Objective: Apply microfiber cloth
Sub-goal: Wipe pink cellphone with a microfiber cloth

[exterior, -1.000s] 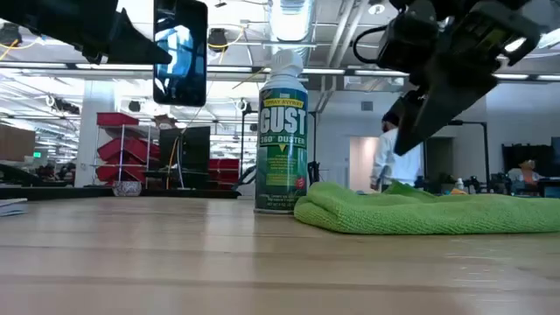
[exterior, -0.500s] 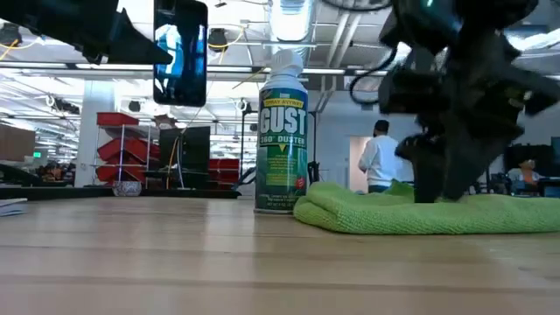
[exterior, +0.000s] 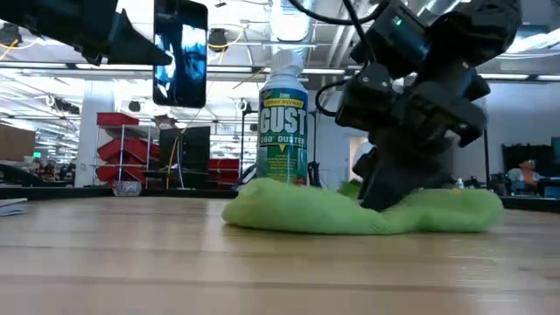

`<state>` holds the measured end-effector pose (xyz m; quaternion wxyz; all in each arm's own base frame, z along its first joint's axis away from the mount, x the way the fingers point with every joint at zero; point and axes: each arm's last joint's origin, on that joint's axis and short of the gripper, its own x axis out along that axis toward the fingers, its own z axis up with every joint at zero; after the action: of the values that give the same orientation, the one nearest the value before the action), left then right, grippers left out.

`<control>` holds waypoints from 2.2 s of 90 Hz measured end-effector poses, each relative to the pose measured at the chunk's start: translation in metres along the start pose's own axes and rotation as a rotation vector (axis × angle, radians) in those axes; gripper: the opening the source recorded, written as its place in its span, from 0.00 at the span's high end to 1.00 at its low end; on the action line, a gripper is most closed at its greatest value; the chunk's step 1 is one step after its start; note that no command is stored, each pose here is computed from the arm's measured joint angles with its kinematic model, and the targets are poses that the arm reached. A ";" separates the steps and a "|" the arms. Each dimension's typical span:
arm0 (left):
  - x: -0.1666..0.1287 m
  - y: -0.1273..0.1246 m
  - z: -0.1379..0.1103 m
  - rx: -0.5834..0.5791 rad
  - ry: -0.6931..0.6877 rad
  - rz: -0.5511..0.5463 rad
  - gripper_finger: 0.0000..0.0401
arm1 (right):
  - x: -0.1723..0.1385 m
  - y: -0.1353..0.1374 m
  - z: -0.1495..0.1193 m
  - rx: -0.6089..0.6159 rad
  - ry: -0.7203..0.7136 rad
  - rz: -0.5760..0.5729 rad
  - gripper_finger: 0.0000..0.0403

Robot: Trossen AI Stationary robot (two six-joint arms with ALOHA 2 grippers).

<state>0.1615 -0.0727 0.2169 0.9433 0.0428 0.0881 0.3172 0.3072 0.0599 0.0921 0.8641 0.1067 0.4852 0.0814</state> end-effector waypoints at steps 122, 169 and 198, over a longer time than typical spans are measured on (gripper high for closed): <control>0.000 -0.003 0.025 -0.121 -0.113 -0.052 0.99 | -0.163 0.056 0.107 -0.304 -0.686 -0.068 1.00; 0.001 -0.003 0.036 -0.113 -0.172 -0.120 0.99 | -0.155 0.040 0.210 -0.463 -0.901 -0.179 1.00; 0.001 -0.003 0.036 -0.099 -0.171 -0.119 0.99 | -0.146 0.016 0.251 -0.497 -0.892 -0.164 1.00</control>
<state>0.1704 -0.0755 0.2513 0.9654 0.0177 -0.0063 0.2599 0.4461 0.0136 0.3434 0.9897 -0.1157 0.0424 0.0729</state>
